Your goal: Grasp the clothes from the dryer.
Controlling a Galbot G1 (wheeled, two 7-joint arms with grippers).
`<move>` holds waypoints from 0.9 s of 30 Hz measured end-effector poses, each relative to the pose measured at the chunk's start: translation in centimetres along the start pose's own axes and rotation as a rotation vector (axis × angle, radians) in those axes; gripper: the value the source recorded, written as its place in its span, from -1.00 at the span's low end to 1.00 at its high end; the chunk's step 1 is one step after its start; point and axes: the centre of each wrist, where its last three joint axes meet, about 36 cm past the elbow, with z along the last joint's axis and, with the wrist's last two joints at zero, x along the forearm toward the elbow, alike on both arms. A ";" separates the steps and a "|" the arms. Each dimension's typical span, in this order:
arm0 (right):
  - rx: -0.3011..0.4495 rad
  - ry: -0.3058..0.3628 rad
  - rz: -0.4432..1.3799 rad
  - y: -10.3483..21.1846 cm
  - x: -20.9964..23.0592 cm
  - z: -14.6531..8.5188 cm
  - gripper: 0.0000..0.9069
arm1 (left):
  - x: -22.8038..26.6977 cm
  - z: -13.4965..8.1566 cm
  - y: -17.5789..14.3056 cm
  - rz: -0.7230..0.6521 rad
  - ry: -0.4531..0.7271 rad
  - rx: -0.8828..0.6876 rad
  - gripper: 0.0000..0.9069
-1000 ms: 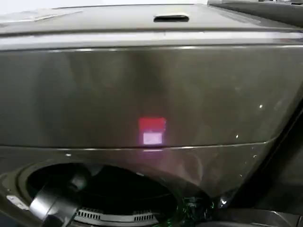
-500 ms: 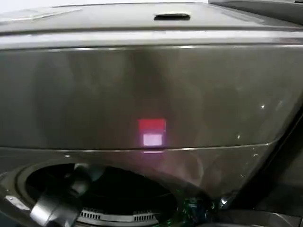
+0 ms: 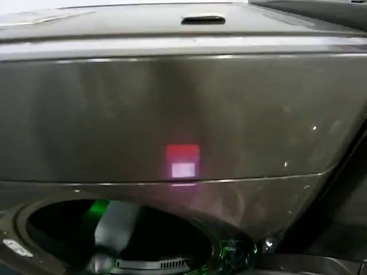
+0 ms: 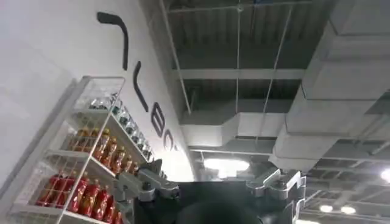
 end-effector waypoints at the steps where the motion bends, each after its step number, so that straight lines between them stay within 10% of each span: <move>1: 0.000 0.001 -0.003 0.1 0.0 0.0 1.00 | 0.7 0.0 -0.3 -0.038 -0.035 0.022 -1.00; 11: 0.016 0.009 -0.001 0.0 0.3 0.4 1.00 | 7.4 -1.4 -2.9 -0.303 -0.301 0.124 -1.00; 27: 0.027 -0.018 -0.005 -0.2 0.2 0.1 1.00 | 10.5 -1.6 -3.8 -0.374 -0.292 0.129 -1.00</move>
